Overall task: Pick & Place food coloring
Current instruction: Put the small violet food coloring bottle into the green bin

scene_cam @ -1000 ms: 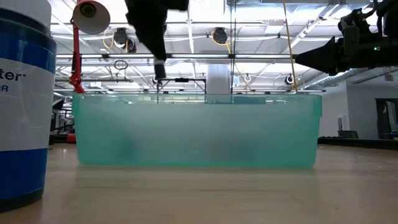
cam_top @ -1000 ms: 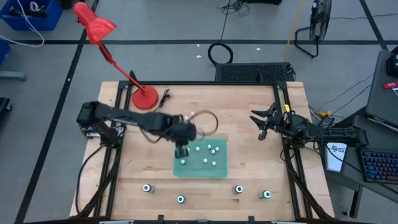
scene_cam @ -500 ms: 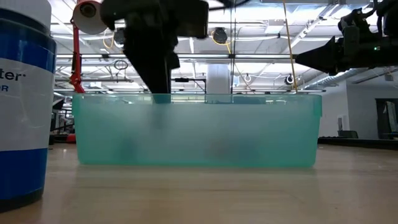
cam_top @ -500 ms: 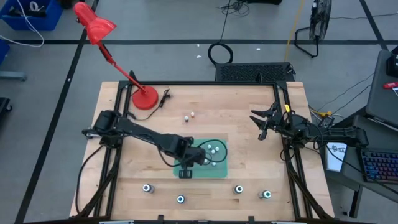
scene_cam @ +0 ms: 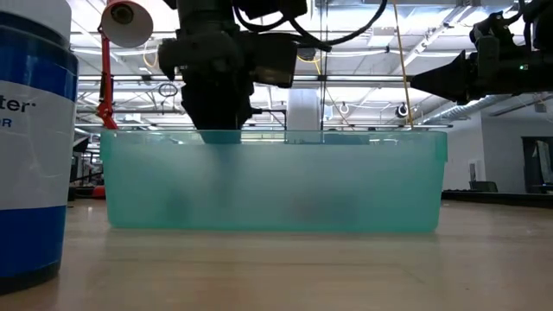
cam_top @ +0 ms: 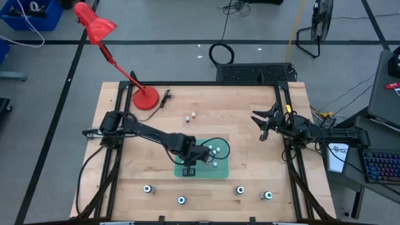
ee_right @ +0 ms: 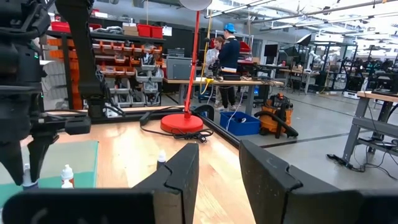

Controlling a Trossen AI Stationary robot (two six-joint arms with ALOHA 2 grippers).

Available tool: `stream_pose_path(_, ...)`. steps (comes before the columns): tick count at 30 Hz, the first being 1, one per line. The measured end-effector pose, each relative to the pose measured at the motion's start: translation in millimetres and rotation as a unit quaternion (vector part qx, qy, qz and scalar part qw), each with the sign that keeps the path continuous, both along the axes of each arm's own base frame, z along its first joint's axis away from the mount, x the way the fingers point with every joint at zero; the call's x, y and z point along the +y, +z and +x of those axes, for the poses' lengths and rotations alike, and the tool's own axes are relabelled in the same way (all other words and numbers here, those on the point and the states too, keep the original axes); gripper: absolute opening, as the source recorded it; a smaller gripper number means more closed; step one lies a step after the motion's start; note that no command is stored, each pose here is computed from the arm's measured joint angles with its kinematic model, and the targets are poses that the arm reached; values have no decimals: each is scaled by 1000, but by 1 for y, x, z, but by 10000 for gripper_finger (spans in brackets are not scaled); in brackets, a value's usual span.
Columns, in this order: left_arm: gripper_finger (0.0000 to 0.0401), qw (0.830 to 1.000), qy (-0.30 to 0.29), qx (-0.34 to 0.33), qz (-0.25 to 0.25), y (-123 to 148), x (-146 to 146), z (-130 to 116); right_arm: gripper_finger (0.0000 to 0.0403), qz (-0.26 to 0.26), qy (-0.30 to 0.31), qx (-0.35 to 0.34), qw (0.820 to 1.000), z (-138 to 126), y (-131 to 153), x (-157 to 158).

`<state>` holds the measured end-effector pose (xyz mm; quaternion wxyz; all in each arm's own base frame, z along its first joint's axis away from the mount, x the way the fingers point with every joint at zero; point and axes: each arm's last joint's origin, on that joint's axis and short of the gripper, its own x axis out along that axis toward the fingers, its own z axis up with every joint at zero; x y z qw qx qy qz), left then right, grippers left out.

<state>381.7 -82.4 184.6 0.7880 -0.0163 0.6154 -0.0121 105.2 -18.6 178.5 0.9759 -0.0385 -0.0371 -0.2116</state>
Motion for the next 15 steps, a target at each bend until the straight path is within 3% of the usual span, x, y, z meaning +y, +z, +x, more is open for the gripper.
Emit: stream_pose_path(15, 62, 1000, 2, -2, -20, 3, 2, 0, 105, 0, 0, 0, 1000, 0, 0, 0)
